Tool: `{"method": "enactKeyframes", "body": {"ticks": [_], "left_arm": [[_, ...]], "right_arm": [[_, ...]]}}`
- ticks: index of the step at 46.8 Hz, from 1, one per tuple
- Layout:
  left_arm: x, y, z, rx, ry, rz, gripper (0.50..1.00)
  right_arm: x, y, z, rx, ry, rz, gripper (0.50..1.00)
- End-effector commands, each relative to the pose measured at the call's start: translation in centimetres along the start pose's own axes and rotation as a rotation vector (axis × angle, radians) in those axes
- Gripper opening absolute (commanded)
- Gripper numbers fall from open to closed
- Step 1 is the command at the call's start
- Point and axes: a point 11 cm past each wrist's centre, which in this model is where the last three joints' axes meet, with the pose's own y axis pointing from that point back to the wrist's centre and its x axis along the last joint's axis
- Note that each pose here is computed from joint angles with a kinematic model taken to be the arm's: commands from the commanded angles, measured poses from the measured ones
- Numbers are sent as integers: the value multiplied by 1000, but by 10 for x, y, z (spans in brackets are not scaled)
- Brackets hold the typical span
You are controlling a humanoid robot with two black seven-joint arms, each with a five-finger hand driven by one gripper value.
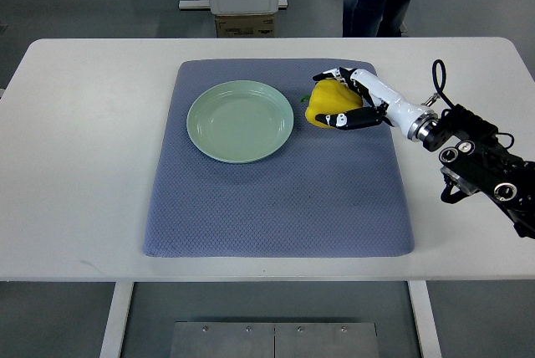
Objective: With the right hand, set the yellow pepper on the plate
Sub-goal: 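Lift the pepper and carry it over the green plate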
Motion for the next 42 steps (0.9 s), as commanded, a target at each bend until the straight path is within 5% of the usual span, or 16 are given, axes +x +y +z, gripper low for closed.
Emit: {"method": "enactKeyframes", "body": {"ticks": [1,23,42], "left_arm": [[0,0,0,1,0,0,1000],[0,0,0,-1,0,0,1000],[0,0,0,-1,0,0,1000]], "right_arm": [[-8,-11,-12,8,-4,-15,500],[-75,-62,-78,71,-36,-122,500],[-84,-59,-50,-62,49,-104,500]]}}
